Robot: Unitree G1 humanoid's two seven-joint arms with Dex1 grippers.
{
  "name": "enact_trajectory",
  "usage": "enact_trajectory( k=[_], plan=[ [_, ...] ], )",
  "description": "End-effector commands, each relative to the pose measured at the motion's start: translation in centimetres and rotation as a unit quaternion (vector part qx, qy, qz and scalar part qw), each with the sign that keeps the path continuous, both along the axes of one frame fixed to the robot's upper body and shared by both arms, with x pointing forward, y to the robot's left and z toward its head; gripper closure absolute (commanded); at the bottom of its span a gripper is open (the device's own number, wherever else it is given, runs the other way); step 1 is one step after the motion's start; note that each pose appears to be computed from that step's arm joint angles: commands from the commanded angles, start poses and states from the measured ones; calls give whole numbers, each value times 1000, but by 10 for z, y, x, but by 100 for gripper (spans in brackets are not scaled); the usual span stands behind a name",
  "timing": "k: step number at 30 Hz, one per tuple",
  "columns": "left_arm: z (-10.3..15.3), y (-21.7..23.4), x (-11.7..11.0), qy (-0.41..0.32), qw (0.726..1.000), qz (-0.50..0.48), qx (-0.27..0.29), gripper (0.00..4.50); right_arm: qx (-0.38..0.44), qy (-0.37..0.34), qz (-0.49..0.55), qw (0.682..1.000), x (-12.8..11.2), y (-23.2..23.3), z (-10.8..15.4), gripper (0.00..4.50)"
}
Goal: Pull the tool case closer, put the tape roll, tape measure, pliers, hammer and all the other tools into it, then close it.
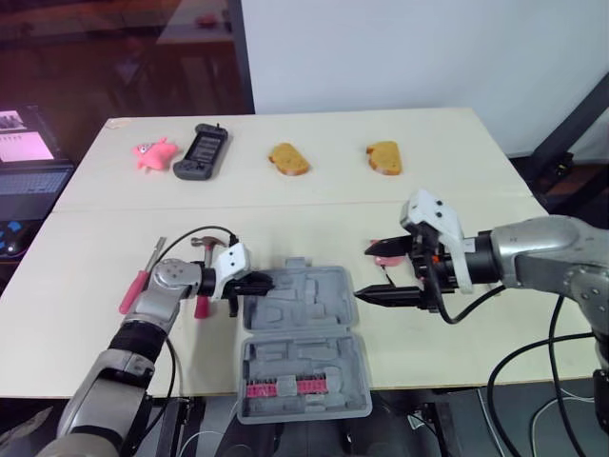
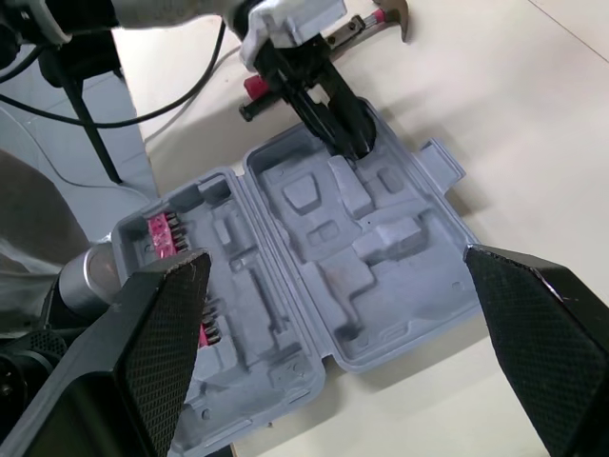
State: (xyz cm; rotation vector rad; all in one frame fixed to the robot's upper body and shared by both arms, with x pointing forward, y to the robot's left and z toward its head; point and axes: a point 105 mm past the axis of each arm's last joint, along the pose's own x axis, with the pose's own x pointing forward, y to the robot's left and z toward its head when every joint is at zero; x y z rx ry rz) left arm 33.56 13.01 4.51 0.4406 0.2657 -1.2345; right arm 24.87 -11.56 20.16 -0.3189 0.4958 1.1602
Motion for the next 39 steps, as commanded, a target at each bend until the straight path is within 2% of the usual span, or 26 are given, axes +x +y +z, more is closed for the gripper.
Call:
enact_trajectory(
  k=[1, 4, 5, 10, 13, 15, 17, 19, 22, 28, 31, 35, 39],
  plan=[
    [-24, 8, -4, 23, 999, 9, 31, 387, -3, -20, 3, 1000, 0, 0, 9, 0],
    [-23, 6, -4, 23, 999, 7, 23, 387, -4, -21, 2, 1000, 0, -1, 9, 0],
    [-16, 3, -1, 15, 1000, 4, 13, 387, -4, -25, 2, 1000, 1, -1, 9, 0],
    [41, -2, 15, -27, 997, 22, -70, 387, -22, -99, -17, 995, 14, -9, 4, 0],
    [69, 8, 16, -48, 995, 32, -79, 387, -23, -70, -53, 996, 24, -25, -14, 0],
    [83, 18, 12, -56, 994, 39, -81, 337, -22, -67, -66, 995, 28, -36, -24, 0],
    [92, 34, 5, -59, 994, 53, -75, 266, -13, -65, -81, 994, 32, -49, -32, 0],
    [98, 59, -5, -61, 994, 78, -54, 164, 1, -70, -98, 993, 35, -64, -39, 0],
    [103, 90, -17, -57, 991, 115, -39, 9, -21, -90, -117, 989, 39, -89, -48, 0],
    [105, 186, -53, -56, 962, 267, -6, 4, 9, -142, -218, 965, 43, -169, -53, 0],
    [108, 221, -70, -65, 941, 332, -8, 4, -15, -156, -244, 957, 37, -201, -64, 0],
    [105, 267, -101, -64, 908, 412, -30, 4, -24, -163, -267, 950, 34, -226, -72, 0],
    [104, 289, -124, -60, 895, 441, -31, 4, -25, -172, -264, 949, 35, -232, -72, 0]
  ],
)
